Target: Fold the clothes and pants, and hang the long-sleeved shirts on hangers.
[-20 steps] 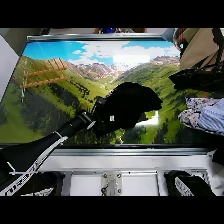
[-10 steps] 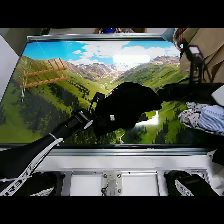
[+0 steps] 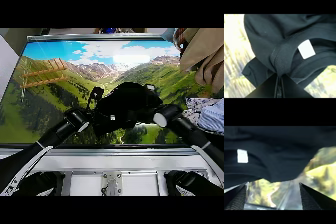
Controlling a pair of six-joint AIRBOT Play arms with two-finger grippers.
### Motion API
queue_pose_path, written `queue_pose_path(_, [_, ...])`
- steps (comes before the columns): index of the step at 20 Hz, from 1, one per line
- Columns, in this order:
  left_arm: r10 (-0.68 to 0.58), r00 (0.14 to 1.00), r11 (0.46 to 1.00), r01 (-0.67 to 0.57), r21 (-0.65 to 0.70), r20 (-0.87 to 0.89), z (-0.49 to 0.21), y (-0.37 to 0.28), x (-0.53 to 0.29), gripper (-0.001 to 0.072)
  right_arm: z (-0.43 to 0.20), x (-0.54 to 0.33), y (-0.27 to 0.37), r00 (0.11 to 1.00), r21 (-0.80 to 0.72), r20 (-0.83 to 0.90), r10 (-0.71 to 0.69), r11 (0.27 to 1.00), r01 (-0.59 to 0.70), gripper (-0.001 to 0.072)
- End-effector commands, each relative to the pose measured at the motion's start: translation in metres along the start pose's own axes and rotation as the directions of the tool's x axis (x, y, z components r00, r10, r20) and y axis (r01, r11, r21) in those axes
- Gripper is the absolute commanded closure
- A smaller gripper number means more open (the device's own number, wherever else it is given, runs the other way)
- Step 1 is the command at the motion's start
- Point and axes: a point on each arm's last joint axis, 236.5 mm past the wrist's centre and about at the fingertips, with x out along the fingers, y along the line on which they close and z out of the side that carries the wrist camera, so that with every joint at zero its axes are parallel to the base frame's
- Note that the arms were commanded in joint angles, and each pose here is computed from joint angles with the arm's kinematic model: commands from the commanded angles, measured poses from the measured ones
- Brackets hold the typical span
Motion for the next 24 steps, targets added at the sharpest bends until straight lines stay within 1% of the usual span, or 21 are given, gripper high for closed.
queue_pose_path(1, [-0.013,1.000,1.000,0.013,0.007,0.014,0.002,-0.006,-0.008,0.0690,-0.031,0.046,0.010,0.997,0.015,-0.074,-0.022,1.000,0.023,0.0009])
queue_pose_path(2, [-0.014,1.000,1.000,0.014,0.007,0.015,0.003,-0.006,-0.008,0.0690,-0.038,0.056,0.004,0.993,0.022,-0.105,-0.049,0.998,0.052,0.0010])
queue_pose_path(3, [-0.015,1.000,1.000,0.015,0.005,0.017,0.003,-0.006,-0.009,0.0690,-0.043,0.063,-0.003,0.989,0.030,-0.127,-0.076,0.996,0.081,0.0029])
queue_pose_path(4, [-0.022,1.000,1.000,0.022,-0.003,0.018,0.003,-0.008,-0.010,0.0690,-0.046,0.068,-0.007,0.986,0.031,-0.141,-0.088,0.995,0.094,0.0112])
queue_pose_path(5, [-0.034,0.999,0.999,0.035,-0.017,0.019,0.004,-0.011,-0.012,0.0690,-0.049,0.073,-0.010,0.983,0.037,-0.153,-0.100,0.994,0.107,0.0144])
queue_pose_path(11, [-0.037,0.998,0.999,0.038,-0.020,0.053,0.011,-0.008,-0.034,0.0690,-0.049,0.079,-0.030,0.971,0.128,-0.153,-0.183,0.971,0.203,0.0144])
queue_pose_path(15, [-0.014,1.000,1.000,0.014,-0.022,0.001,-0.002,-0.002,-0.037,0.0690,-0.057,0.069,-0.056,0.937,0.071,-0.190,-0.292,0.948,0.310,0.0145])
queue_pose_path(17, [-0.010,1.000,1.000,0.010,-0.022,-0.012,-0.007,-0.001,-0.035,0.0690,-0.054,0.066,-0.060,0.934,0.066,-0.177,-0.309,0.944,0.325,0.0150])
queue_pose_path(18, [-0.008,1.000,1.000,0.007,-0.023,-0.020,-0.009,0.000,-0.035,0.0690,-0.052,0.065,-0.060,0.936,0.066,-0.168,-0.310,0.944,0.325,0.0283])
queue_pose_path(19, [-0.003,1.000,1.000,0.003,-0.023,-0.031,-0.012,0.001,-0.035,0.0690,-0.050,0.064,-0.060,0.938,0.066,-0.160,-0.308,0.945,0.321,0.0447])
queue_pose_path(20, [0.000,0.999,1.000,-0.001,-0.023,-0.039,-0.013,0.002,-0.036,0.0690,-0.048,0.063,-0.059,0.940,0.065,-0.153,-0.306,0.946,0.319,0.0481])
queue_pose_path(22, [0.005,0.999,1.000,-0.006,-0.023,-0.047,-0.015,0.003,-0.038,0.0690,-0.044,0.063,-0.057,0.945,0.046,-0.138,-0.297,0.951,0.306,0.0489])
queue_pose_path(23, [0.003,0.999,1.000,-0.004,-0.024,-0.037,-0.011,0.003,-0.043,0.0689,-0.040,0.060,-0.056,0.947,-0.007,-0.123,-0.297,0.954,0.298,0.0699])
queue_pose_path(24, [-0.002,1.000,1.000,0.002,-0.023,-0.011,-0.001,0.002,-0.053,0.0690,-0.030,0.054,-0.053,0.953,-0.071,-0.097,-0.286,0.957,0.280,0.0693])
